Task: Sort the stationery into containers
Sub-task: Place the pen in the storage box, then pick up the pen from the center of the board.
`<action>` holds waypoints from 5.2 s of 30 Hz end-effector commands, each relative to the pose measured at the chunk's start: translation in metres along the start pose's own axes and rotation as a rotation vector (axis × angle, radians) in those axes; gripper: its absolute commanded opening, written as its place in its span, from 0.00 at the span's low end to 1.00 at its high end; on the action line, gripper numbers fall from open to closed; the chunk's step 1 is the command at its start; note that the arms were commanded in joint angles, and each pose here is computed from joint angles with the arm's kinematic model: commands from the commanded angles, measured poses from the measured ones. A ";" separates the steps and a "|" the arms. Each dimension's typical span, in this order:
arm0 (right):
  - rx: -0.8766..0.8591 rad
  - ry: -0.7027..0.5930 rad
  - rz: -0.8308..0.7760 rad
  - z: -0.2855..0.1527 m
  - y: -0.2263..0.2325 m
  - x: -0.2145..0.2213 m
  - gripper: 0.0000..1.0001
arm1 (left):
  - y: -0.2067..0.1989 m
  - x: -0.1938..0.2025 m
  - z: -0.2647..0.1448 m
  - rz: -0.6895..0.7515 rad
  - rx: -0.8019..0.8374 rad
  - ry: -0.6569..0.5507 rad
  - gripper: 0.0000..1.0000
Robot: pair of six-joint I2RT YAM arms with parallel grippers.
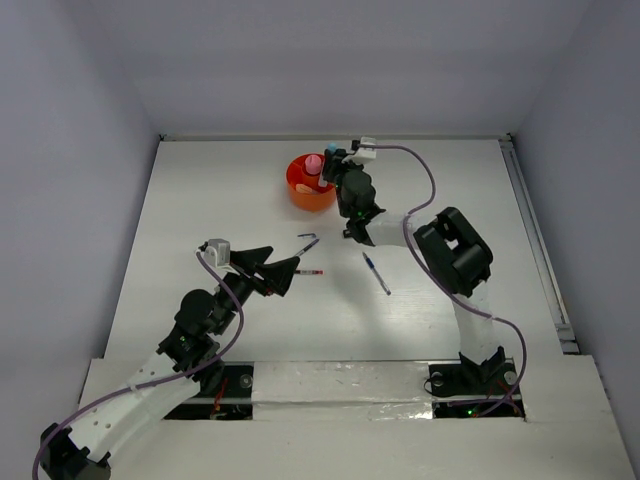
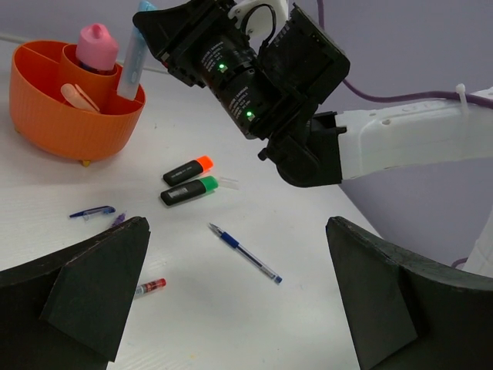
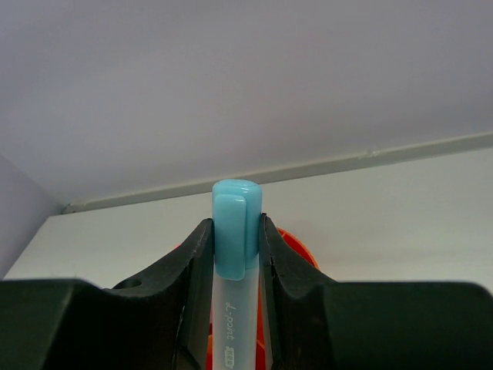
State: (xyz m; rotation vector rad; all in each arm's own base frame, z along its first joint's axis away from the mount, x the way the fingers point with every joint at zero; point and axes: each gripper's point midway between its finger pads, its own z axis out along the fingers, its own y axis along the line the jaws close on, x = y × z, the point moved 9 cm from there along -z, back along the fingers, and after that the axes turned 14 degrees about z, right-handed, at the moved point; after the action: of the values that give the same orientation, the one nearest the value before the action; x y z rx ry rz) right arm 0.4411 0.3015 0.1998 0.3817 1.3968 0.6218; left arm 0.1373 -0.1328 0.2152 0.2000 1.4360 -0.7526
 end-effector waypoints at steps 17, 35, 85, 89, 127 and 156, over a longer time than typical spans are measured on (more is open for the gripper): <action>-0.019 -0.182 -0.002 -0.022 0.023 0.008 0.24 | -0.002 -0.009 0.000 0.005 0.010 -0.056 0.99; -0.071 -0.104 -0.028 -0.049 0.024 0.001 0.62 | -0.002 -0.010 -0.001 0.003 0.007 -0.059 0.99; 0.228 0.602 0.061 -0.009 -0.073 -0.022 0.73 | 0.001 -0.007 0.001 0.014 -0.026 -0.035 0.99; 0.240 0.555 0.063 0.005 -0.077 -0.034 0.74 | 0.002 -0.006 0.002 0.014 -0.027 -0.032 0.99; 0.433 0.846 -0.047 -0.061 -0.118 -0.009 0.69 | 0.004 0.006 0.011 -0.004 -0.069 0.056 0.99; 0.308 0.345 0.005 -0.140 -0.067 -0.177 0.60 | -0.043 0.018 0.127 0.146 0.105 0.348 0.74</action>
State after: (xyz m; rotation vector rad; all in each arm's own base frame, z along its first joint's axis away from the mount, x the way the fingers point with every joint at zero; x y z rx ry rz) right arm 0.3284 0.1497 0.2767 0.4297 1.9052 0.5660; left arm 0.1993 -0.2187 0.2189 0.4320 1.7343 -0.7264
